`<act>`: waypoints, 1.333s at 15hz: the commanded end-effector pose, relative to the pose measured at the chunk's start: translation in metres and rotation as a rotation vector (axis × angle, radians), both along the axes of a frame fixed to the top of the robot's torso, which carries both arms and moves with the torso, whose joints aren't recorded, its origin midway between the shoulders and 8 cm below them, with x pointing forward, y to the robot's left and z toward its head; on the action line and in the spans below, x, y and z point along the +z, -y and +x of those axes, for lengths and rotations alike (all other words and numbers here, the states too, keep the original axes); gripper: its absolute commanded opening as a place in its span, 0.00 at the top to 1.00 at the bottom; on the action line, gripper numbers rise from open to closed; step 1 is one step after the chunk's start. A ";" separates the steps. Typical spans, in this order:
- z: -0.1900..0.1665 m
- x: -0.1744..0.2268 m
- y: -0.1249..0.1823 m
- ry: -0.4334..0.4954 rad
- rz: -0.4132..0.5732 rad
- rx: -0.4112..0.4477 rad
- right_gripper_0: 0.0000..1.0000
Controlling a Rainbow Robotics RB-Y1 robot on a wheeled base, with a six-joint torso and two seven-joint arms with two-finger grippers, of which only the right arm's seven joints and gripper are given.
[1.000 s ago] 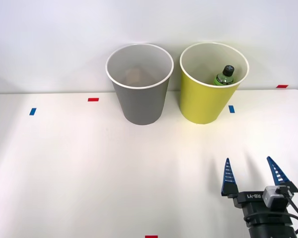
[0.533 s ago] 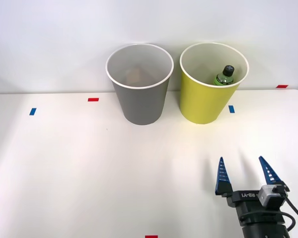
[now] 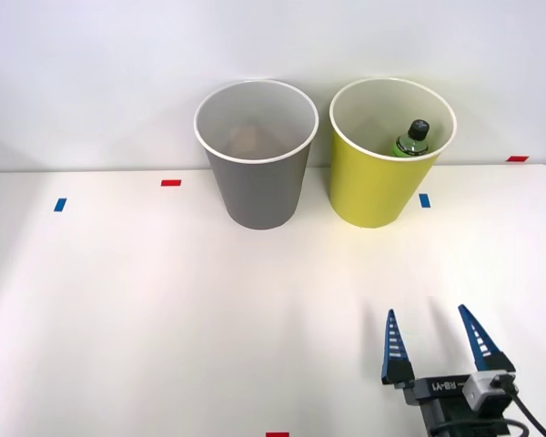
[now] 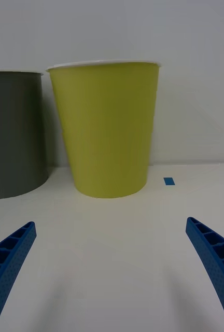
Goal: Put cans in the gray bin, plastic bottles in the light green bin
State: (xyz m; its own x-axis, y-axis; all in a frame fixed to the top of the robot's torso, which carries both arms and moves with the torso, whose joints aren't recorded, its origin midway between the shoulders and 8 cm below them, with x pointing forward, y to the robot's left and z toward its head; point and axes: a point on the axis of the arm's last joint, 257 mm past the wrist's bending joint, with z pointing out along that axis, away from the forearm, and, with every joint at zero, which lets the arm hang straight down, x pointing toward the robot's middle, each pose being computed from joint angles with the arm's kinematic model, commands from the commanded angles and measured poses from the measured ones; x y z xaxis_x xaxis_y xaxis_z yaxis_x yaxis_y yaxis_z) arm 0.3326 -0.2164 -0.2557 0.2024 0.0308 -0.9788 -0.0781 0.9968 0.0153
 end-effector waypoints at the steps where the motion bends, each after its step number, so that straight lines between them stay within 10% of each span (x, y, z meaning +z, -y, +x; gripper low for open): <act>1: -0.030 -0.010 -0.004 -0.018 -0.018 0.015 0.00; 7: -0.061 -0.014 0.001 -0.073 0.132 0.007 0.00; 20: -0.117 -0.030 0.010 -0.136 0.081 -0.061 0.00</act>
State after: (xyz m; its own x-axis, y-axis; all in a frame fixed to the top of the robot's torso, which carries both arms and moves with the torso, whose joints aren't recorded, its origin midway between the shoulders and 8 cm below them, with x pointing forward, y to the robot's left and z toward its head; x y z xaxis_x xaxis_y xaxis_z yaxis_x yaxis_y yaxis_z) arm 0.2181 -0.2261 -0.2862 0.0704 0.1101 -0.9914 -0.0117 0.9939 0.1095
